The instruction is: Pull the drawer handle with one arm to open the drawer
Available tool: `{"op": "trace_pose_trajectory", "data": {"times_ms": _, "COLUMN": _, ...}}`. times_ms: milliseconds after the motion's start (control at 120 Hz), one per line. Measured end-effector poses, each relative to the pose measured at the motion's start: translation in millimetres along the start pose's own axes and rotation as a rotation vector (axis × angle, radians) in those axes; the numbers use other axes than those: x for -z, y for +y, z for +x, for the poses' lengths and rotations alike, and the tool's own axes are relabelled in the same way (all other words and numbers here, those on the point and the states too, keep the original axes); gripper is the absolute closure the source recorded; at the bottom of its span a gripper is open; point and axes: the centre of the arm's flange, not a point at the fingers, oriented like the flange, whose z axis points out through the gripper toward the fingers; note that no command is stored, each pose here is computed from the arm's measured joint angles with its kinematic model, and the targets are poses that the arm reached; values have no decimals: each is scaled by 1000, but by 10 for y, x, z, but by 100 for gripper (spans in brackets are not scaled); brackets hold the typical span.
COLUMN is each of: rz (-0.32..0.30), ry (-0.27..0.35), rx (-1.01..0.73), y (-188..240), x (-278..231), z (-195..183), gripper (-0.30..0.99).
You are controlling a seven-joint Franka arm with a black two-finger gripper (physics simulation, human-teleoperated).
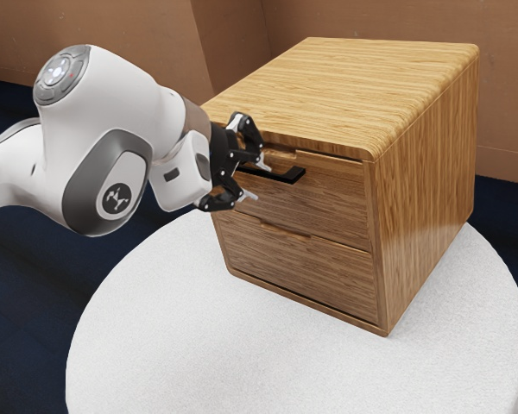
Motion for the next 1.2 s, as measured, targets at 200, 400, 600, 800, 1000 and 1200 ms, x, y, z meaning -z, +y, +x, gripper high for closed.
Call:
{"op": "trace_pose_trajectory", "data": {"times_ms": 200, "rz": -12, "ry": -3, "rx": -2, "y": 57, "x": 35, "z": 14, "gripper": 49}}
{"op": "trace_pose_trajectory", "data": {"times_ms": 400, "rz": -8, "ry": -9, "rx": -4, "y": 90, "x": 129, "z": 30, "gripper": 54}}
{"op": "trace_pose_trajectory", "data": {"times_ms": 600, "rz": 3, "ry": -18, "rx": -8, "y": 119, "x": 277, "z": 49, "gripper": 51}}
{"op": "trace_pose_trajectory", "data": {"times_ms": 800, "rz": -14, "ry": -19, "rx": -6, "y": 189, "x": 227, "z": 40, "gripper": 47}}
{"op": "trace_pose_trajectory", "data": {"times_ms": 1000, "rz": -17, "ry": -25, "rx": -5, "y": 246, "x": 255, "z": 33, "gripper": 50}}
{"op": "trace_pose_trajectory", "data": {"times_ms": 1200, "rz": -18, "ry": -32, "rx": -4, "y": 327, "x": 316, "z": 42, "gripper": 50}}
